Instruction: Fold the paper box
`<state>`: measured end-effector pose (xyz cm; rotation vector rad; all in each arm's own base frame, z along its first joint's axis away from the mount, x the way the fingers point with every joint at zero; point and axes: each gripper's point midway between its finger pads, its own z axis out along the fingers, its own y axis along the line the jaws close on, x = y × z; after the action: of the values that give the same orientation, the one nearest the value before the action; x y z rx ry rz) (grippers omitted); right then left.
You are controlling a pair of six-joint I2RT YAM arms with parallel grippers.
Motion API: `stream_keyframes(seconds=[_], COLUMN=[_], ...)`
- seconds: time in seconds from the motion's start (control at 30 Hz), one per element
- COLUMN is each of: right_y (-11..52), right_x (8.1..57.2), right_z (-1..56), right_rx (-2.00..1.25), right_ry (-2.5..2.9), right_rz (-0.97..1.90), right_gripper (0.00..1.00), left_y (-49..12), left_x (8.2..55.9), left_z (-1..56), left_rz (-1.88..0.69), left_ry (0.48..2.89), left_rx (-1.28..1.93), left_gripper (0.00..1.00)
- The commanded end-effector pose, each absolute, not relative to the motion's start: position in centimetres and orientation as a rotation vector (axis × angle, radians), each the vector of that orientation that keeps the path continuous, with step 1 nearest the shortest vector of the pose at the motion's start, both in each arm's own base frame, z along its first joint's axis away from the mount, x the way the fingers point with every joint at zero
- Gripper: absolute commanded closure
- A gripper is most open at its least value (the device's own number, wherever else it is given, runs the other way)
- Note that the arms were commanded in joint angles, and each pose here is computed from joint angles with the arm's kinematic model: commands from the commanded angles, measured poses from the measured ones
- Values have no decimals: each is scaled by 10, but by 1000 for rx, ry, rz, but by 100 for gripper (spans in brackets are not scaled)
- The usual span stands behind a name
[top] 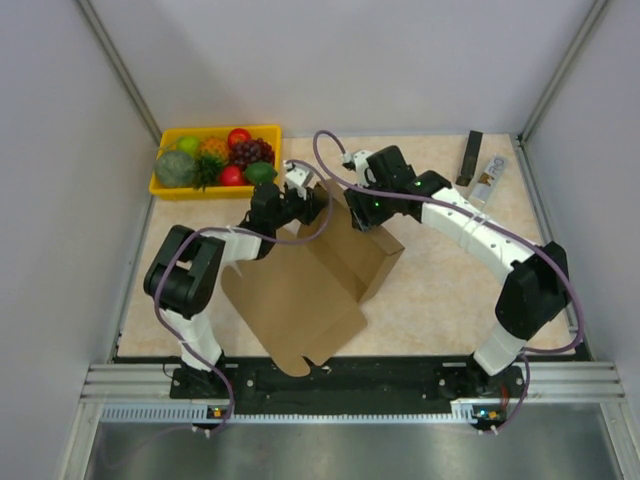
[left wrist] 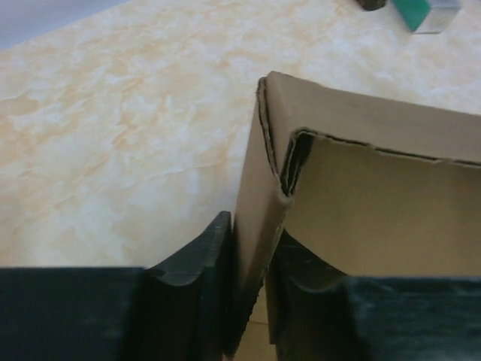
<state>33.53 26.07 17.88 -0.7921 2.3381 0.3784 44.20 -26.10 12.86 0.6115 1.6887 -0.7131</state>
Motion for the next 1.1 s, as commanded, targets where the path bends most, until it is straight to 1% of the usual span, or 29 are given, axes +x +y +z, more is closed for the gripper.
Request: stream_keyframes(seconds=[0.0, 0.03, 0.07, 0.1, 0.27, 0.37, 0.47, 0.5, 0.53, 0.57, 0.7, 0.83, 0.9, 1.0, 1.07], right_y=[293, 297, 301, 303, 316, 323, 324, 322, 319, 316, 312, 308, 306, 302, 301], right_x=[317, 314, 311, 309, 297, 288, 288, 289, 292, 293, 294, 294, 293, 296, 297], right_z=[209, 210, 210, 210, 215, 221, 220, 220, 217, 217, 216, 210, 208, 203, 198], right_rx=[-841, -843, -842, -836, -827, -830, -827, -826, -820, -827, -831, -841, -843, -834, -837], right_ry=[2276, 2279, 2283, 2289, 2291, 2284, 2285, 2285, 2288, 2282, 2276, 2287, 2293, 2304, 2312], right_rz=[577, 593, 611, 623, 667, 707, 700, 688, 658, 641, 615, 601, 603, 592, 588], right_gripper=[49, 49, 50, 50, 52, 53, 53, 53, 53, 52, 52, 51, 50, 46, 46], left_y=[-251, -254, -247, -255, -242, -242, -248, -251, -251, -251, -239, -237, -234, -233, -232], left_x=[441, 438, 442, 437, 439, 438, 436, 435, 433, 431, 418, 410, 410, 405, 402], left_z=[148, 149, 150, 151, 150, 150, 144, 148, 145, 143, 140, 137, 136, 130, 126], left_rz=[-519, -502, -422, -387, -211, -173, -212, -229, -237, -258, -372, -435, -439, -482, -498], left_ry=[1613, 1613, 1621, 1603, 1609, 1618, 1645, 1648, 1664, 1675, 1684, 1693, 1701, 1742, 1751], left_rx=[573, 580, 525, 529, 412, 372, 392, 400, 403, 401, 386, 431, 443, 445, 452], left_gripper=[79, 83, 89, 100, 100, 100, 100, 95, 74, 70, 63, 66, 61, 50, 48])
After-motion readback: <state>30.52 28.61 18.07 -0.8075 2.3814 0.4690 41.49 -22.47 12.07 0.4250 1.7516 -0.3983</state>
